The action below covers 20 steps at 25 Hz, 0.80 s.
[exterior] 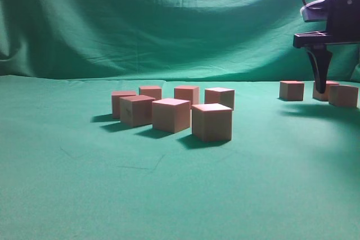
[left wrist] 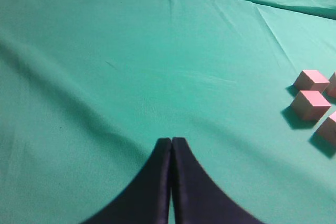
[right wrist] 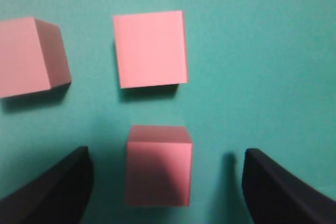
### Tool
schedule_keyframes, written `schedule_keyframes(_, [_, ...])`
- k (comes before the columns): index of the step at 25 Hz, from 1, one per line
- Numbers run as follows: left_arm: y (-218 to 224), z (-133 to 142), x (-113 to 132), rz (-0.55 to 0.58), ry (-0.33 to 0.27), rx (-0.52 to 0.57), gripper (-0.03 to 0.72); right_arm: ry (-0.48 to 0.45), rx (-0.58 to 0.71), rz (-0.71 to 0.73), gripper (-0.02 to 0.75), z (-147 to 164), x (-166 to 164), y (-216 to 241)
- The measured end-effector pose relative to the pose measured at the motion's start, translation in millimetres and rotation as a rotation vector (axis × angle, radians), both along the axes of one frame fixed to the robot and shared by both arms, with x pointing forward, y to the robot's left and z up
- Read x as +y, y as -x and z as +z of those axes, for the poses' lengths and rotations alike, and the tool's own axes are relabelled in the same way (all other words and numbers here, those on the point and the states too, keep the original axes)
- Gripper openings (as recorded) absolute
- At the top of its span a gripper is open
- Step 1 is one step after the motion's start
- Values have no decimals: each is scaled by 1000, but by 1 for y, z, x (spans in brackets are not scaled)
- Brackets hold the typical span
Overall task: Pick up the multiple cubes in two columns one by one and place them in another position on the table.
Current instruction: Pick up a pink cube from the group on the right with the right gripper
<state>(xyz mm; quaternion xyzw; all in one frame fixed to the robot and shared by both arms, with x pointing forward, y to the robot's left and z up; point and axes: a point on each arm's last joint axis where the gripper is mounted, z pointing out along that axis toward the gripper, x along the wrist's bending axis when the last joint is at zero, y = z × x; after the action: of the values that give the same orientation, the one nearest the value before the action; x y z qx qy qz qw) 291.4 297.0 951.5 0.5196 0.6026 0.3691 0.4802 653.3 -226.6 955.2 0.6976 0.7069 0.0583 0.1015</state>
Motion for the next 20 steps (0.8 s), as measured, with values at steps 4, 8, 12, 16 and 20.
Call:
schedule_keyframes(4, [0, 0, 0, 0, 0, 0, 0, -39, 5, -2, 580, 0, -6, -1])
schedule_keyframes(8, [0, 0, 0, 0, 0, 0, 0, -50, -5, 18, 580, 0, -6, -3])
schedule_keyframes(12, [0, 0, 0, 0, 0, 0, 0, -59, -11, 18, 580, 0, -5, -3])
schedule_keyframes(16, [0, 0, 0, 0, 0, 0, 0, -57, 13, 17, 519, -11, -5, -5])
schedule_keyframes(20, [0, 0, 0, 0, 0, 0, 0, -58, 33, 14, 465, -19, -5, -5])
